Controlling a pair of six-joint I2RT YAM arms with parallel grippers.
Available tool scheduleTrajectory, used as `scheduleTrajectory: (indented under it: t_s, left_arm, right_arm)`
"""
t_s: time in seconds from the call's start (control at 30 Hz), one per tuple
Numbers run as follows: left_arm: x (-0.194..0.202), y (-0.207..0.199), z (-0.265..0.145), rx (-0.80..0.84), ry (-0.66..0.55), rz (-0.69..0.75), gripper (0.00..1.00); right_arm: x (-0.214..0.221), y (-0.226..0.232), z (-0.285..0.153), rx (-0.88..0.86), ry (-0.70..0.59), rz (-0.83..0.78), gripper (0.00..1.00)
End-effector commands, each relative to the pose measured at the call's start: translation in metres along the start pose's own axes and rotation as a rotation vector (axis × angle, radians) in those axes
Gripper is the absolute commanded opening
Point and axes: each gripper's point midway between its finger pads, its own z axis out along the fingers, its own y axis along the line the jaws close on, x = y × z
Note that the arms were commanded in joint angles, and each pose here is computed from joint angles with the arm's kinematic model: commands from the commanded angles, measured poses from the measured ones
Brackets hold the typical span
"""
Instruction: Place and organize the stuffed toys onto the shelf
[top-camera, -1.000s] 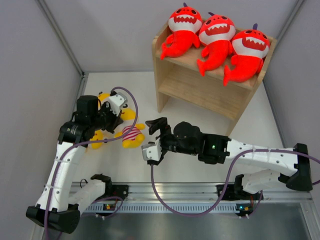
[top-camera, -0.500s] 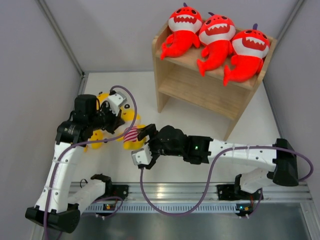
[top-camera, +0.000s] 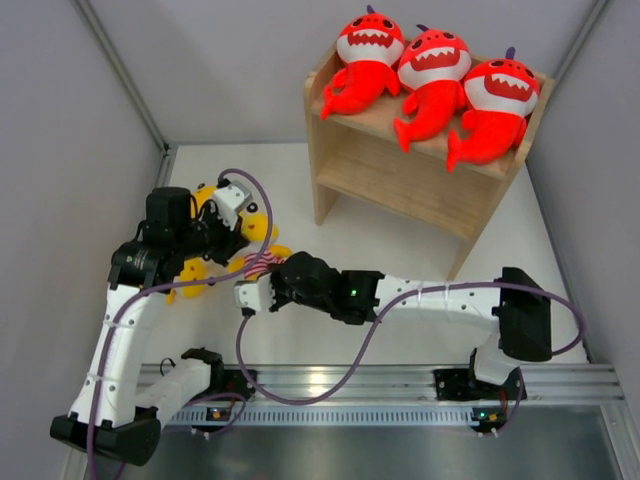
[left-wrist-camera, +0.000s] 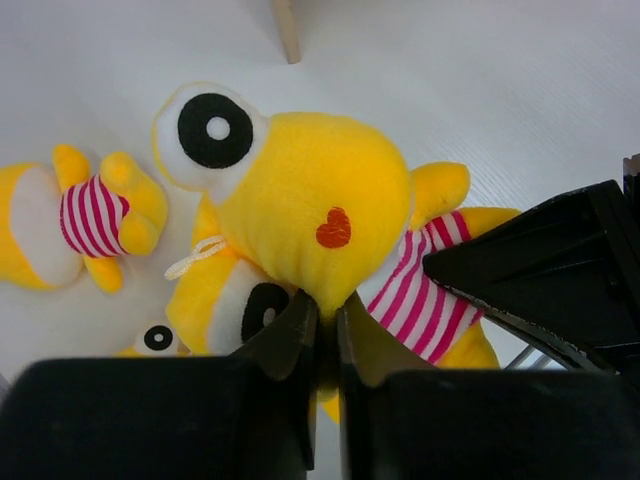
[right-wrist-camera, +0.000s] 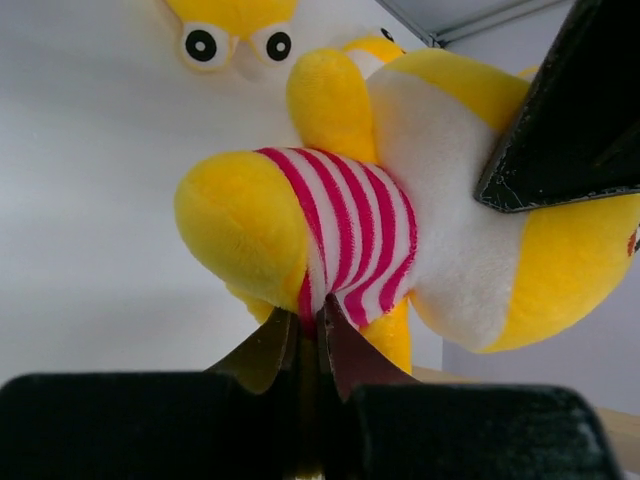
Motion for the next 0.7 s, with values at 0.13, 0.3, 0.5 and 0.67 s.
scheduleTrajectory:
  t_s: [0.13,0.3,0.5,0.67]
  left_arm:
    - [-0.016,0.013,-0.008,-0.075,-0.019,-0.007,0.73]
    - [-0.026,0.035,-0.024,-0.222,-0.026,-0.022,0.98]
    - [-0.022,0.074,-0.053,-0.487,0.016,-0.014,0.98]
    - [-0.01,0.082,-0.056,-0.535,0.056,-0.005,0.98]
  right_arm:
    - [-0.002,-0.022,-0.033,0.093,0.02,0.151,0.0]
    - [0.02,-0.037,-0.063,0.149,0.078,0.239,0.0]
    - [0.043,-0.069,-0.103,0.26,0.197,0.315,0.0]
    - [0.076,-0.103,-0.127,0.373,0.374,0.442,0.0]
